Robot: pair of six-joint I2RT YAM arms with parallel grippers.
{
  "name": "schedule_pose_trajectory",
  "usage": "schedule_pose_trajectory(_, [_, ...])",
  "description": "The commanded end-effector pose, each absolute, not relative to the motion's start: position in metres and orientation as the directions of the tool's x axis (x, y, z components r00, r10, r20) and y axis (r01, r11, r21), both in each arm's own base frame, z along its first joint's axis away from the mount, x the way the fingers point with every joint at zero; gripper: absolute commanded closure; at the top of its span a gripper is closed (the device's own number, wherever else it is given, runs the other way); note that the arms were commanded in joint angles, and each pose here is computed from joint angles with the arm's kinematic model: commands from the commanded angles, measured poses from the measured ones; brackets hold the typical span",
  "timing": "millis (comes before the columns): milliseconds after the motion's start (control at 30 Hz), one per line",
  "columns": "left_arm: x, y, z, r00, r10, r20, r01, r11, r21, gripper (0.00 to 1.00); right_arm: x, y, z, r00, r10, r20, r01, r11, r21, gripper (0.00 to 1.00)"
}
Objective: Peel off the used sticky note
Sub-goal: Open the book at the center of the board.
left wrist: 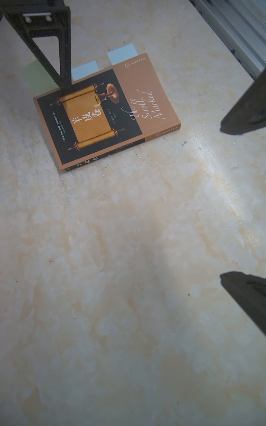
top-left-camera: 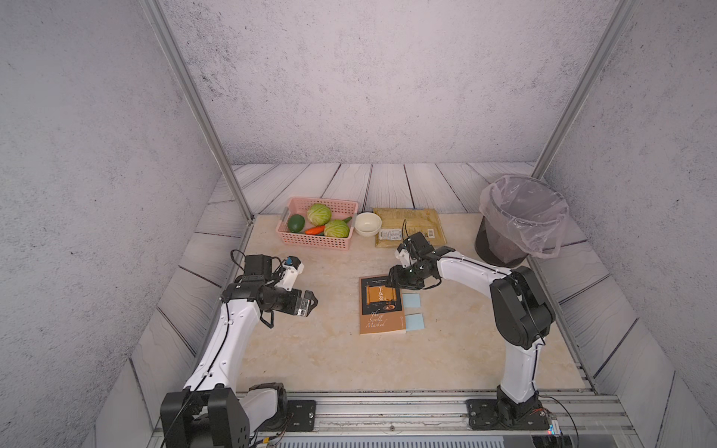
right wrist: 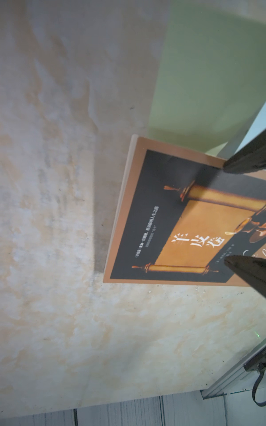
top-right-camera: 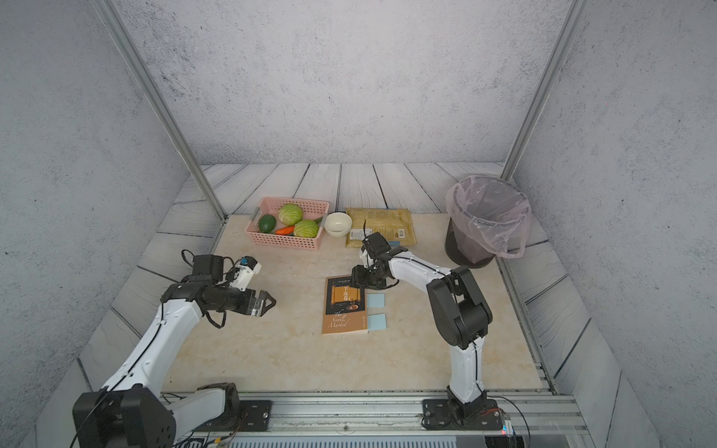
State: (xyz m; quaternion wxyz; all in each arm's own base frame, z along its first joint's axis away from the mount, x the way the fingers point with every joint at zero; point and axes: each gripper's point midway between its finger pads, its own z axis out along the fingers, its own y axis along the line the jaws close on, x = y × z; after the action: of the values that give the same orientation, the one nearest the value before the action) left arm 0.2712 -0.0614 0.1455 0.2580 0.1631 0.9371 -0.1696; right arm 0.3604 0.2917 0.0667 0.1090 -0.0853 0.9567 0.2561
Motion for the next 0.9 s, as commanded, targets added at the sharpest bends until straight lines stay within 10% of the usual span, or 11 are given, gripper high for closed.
schedule_pose_trajectory(0, [0.267,-0.061,0.141,-0.823,0.225,-0.522,0.393,0.888,-0.238,0.02,0.368,0.289,0.061,-0.957,-0.114,-0.268,-0.225,0.874,0.431,0.39])
schedule_pose_trajectory(867, [0.265,-0.061,0.142,-0.82,0.22,-0.529,0.397,0.884,-0.247,0.02,0.38,0.285,0.052,-0.953,-0.114,-0.28,-0.219,0.9,0.377,0.41])
